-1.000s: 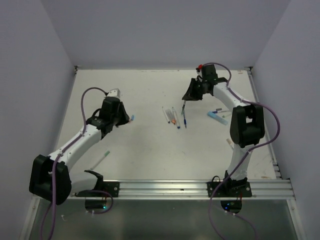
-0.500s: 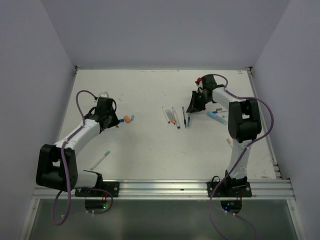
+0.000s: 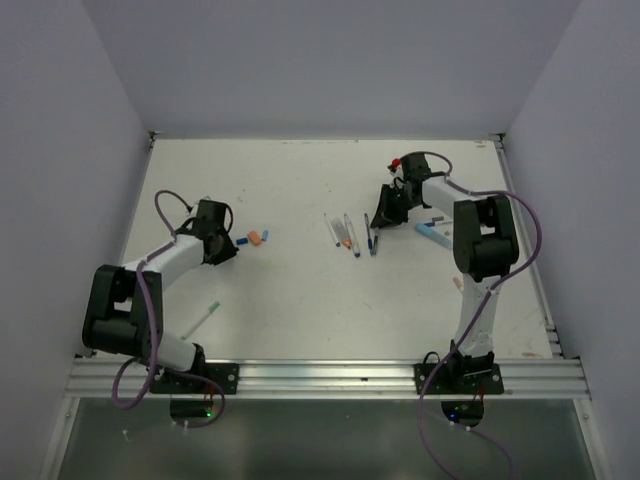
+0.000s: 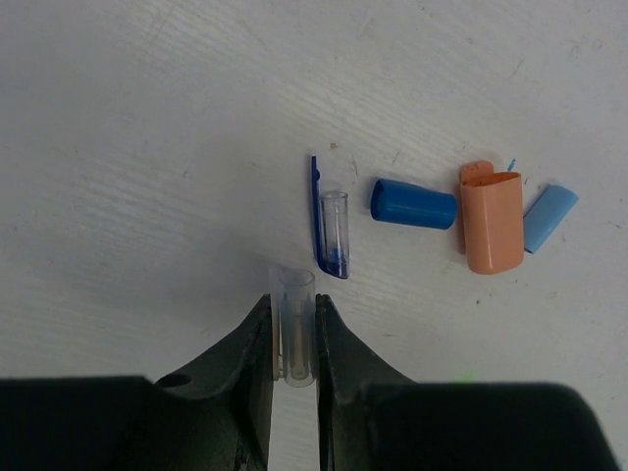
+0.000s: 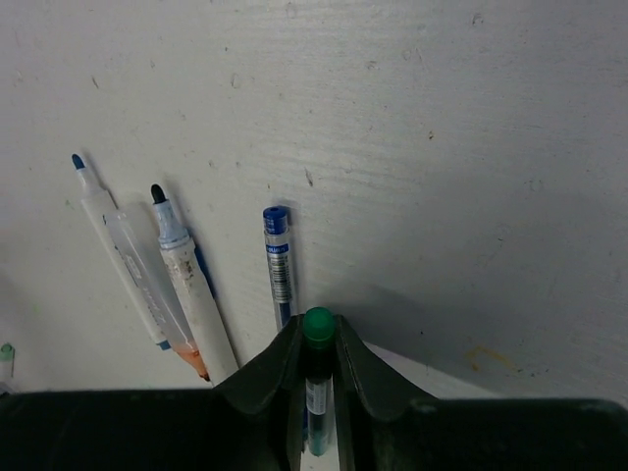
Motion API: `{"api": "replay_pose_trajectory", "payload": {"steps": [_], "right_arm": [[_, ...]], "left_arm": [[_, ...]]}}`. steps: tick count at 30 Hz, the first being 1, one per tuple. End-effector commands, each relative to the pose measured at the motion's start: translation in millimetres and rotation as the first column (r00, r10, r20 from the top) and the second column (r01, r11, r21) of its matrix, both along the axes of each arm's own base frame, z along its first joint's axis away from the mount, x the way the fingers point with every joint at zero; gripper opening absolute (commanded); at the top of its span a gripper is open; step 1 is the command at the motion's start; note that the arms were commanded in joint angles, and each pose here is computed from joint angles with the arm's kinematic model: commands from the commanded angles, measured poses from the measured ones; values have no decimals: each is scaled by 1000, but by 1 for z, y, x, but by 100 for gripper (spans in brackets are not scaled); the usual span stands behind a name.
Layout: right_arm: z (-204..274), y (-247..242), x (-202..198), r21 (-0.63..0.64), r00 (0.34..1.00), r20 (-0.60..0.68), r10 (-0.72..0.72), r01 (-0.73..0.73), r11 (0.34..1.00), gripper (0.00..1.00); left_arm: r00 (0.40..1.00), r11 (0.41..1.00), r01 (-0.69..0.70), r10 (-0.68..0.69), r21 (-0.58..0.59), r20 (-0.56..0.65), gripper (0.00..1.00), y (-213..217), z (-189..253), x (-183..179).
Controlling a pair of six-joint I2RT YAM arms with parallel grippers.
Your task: Open the pen caps
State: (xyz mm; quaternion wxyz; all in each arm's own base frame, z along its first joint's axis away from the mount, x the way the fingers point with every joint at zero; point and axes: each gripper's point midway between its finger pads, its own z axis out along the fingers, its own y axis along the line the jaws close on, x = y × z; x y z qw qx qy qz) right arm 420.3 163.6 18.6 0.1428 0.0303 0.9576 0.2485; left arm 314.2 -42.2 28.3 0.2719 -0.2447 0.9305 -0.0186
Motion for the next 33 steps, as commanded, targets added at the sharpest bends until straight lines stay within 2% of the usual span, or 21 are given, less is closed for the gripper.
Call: {"api": "replay_pose_trajectory", "payload": {"steps": [1, 6, 9, 13, 16, 18, 19, 22, 28, 33], "right_arm": [[1, 1, 11, 3, 999, 42, 5, -5, 1000, 22], [12, 2, 8, 14, 998, 70, -4, 3, 1000, 35], [21, 2, 6, 5, 996, 88, -13, 13, 1000, 38], [41, 8, 4, -6, 991, 137, -15, 16, 1000, 41], [59, 18, 0, -8, 985, 175, 6, -4, 1000, 42], [68, 26, -2, 0, 980, 200, 22, -22, 1000, 42], [77, 29, -2, 4, 974, 225, 25, -27, 1000, 42], [84, 37, -6, 11, 968, 246, 44, -48, 999, 42], [85, 42, -11, 2, 964, 254, 72, -75, 997, 42], [98, 59, -21, -10, 953, 282, 108, -110, 994, 42]], "left_arm": [[998, 999, -43, 44, -27, 44, 0, 3, -6, 11], [998, 998, -45, 46, -40, 34, 0, 2, -15, 16], [998, 998, -49, 50, -35, 31, 3, 3, -17, 21], [998, 998, -51, 52, -38, 23, 15, 3, -21, 25], [998, 998, -55, 56, -39, 16, 31, 5, -24, 22], [998, 997, -61, 62, -37, 16, 36, 6, -25, 20], [998, 997, -62, 63, -41, 17, 42, 6, -26, 19], [998, 997, -66, 67, -51, 19, 48, 6, -25, 19], [997, 995, -57, 60, -76, 43, 50, 2, -16, 16], [995, 996, -70, 74, -49, 72, 51, 10, 7, 6]]}}
